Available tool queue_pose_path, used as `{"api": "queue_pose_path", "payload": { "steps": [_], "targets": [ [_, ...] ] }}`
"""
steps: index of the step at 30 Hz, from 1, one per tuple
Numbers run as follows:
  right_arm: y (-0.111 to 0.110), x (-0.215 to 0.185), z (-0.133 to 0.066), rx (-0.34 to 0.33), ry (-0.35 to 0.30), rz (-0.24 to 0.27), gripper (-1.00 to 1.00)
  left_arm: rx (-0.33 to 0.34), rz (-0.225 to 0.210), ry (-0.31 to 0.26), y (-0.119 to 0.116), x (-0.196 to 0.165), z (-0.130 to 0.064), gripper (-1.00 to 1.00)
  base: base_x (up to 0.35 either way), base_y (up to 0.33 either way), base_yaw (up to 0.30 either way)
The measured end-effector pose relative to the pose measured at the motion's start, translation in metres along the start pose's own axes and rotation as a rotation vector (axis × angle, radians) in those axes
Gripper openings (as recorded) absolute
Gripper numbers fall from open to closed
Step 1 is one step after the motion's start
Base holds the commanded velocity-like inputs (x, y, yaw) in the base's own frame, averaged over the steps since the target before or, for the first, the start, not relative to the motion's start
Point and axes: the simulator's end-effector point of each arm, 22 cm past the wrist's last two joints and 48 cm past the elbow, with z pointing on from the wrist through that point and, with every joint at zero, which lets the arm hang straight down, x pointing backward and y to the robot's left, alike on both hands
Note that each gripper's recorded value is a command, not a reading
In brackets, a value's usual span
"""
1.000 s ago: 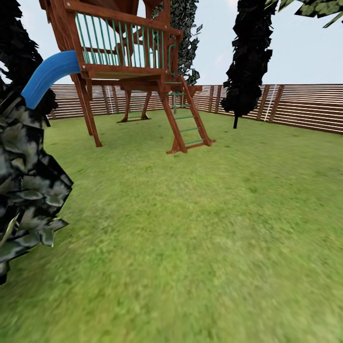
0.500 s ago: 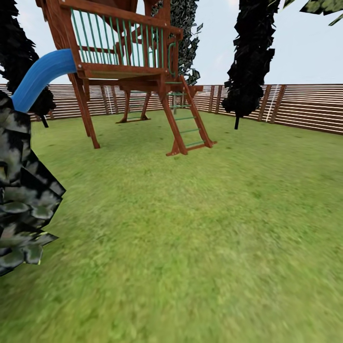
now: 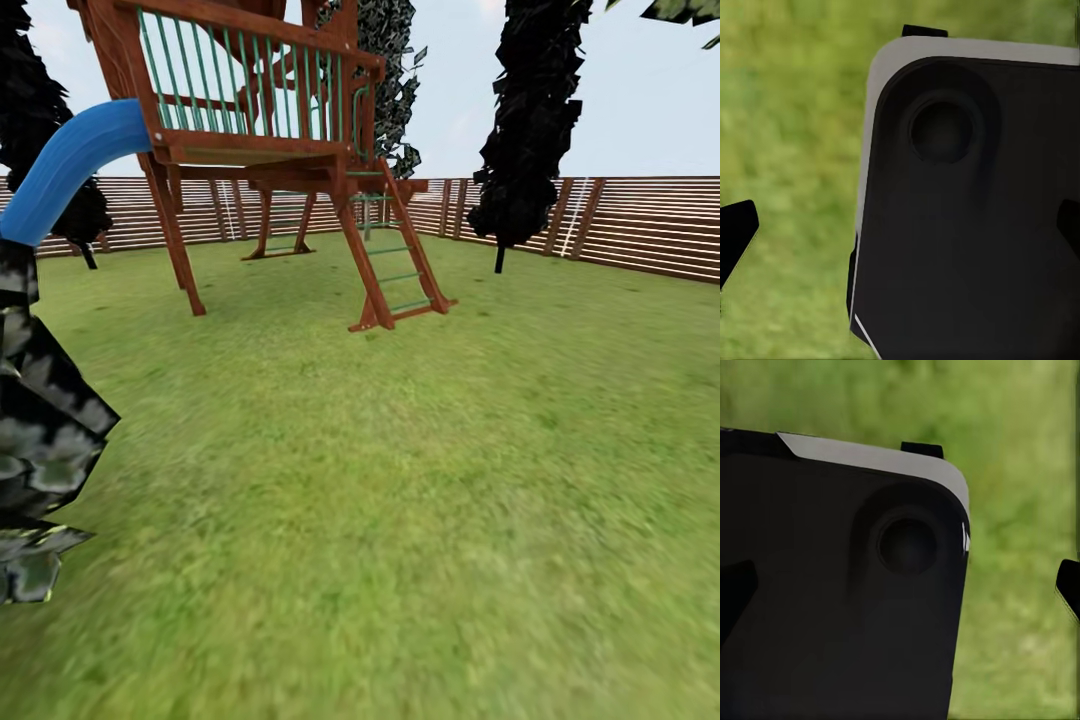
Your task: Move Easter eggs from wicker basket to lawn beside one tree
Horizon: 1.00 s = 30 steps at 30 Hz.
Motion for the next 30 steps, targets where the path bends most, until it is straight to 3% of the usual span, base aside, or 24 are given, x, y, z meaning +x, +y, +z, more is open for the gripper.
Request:
{"api": "queue_pose_path", "payload": {
  "steps": [30],
  "targets": [
    [0.0005, -0.0001, 0.0, -0.001, 0.0, -0.002, 1.0, 0.0, 0.0, 0.0, 0.0, 0.0, 0.0, 1.0, 0.324, 0.0, 0.0]
  ]
}}
